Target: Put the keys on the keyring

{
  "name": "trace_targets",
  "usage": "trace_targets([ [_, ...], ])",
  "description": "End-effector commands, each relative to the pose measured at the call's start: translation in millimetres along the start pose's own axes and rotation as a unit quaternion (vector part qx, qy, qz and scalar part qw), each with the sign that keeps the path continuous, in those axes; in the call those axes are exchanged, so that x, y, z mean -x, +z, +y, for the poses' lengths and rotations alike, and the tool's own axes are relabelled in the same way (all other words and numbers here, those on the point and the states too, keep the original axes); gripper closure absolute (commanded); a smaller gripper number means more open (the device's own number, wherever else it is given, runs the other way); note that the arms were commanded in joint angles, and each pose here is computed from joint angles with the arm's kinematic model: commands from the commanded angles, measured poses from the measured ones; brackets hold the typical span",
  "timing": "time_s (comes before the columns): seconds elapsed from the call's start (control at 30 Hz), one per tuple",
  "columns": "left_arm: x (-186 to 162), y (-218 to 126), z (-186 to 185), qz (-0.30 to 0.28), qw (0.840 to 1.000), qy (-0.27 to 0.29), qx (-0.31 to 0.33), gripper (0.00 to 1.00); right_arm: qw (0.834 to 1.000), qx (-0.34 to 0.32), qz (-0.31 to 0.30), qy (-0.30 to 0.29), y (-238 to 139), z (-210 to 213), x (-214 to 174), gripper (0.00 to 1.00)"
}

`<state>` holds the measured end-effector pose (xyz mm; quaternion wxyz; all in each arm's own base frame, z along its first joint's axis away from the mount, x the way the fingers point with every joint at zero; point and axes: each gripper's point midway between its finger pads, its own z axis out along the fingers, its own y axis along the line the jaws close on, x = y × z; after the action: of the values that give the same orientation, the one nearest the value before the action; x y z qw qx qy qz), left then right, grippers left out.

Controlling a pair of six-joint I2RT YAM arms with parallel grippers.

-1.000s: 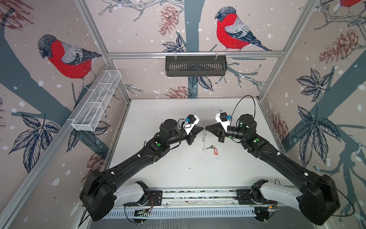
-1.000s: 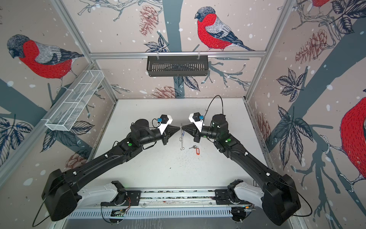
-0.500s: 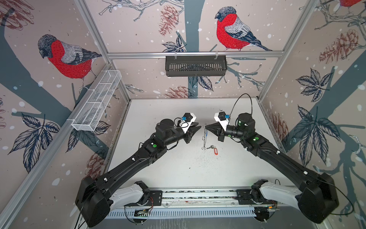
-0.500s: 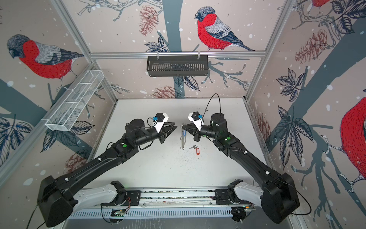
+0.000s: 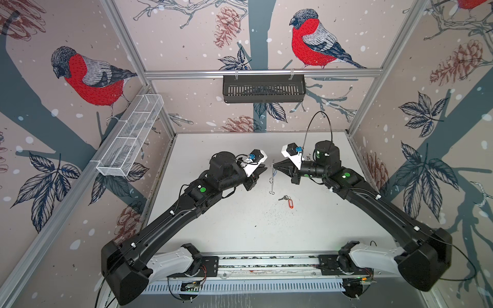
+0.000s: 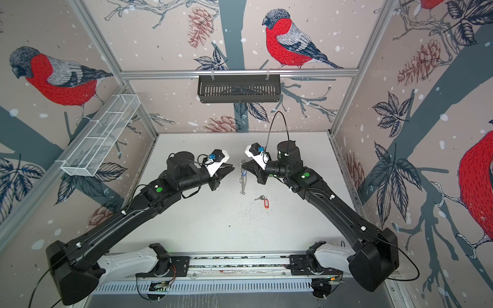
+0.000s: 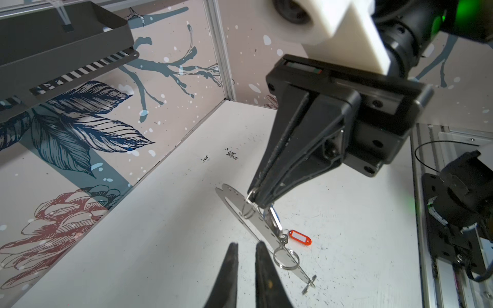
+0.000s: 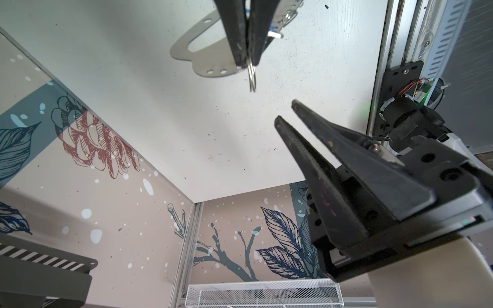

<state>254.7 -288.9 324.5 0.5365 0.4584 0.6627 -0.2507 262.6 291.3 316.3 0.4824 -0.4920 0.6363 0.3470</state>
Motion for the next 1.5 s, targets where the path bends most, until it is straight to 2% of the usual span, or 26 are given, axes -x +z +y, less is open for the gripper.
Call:
trace_targets([
  [0.0,-2,-3,-10,0.015,0.999,0.035,-0.031,0.85,0.998,0.01,0.054,0.004,-1,3,-13,1.0],
  [0.27,11,-1,-7,0.026,0.995,0.081,-0.061,0.8,0.99,0.009,0.143,-0.006,0,-4,-7,1.0],
  [0.53,14,8,19,0.043,0.992,0.1,-0.058,0.74,0.984,0.014,0.177,-0.012,9,-1,-3,1.0],
  [1.13,8,16,-1,0.021,0.985,0.105,-0.136,0.74,0.989,0.039,0.142,-0.03,9,11,3,1.0],
  [1.47,11,16,-5,0.005,0.984,0.102,-0.148,0.8,0.992,0.05,0.11,-0.03,3,16,9,1.0],
])
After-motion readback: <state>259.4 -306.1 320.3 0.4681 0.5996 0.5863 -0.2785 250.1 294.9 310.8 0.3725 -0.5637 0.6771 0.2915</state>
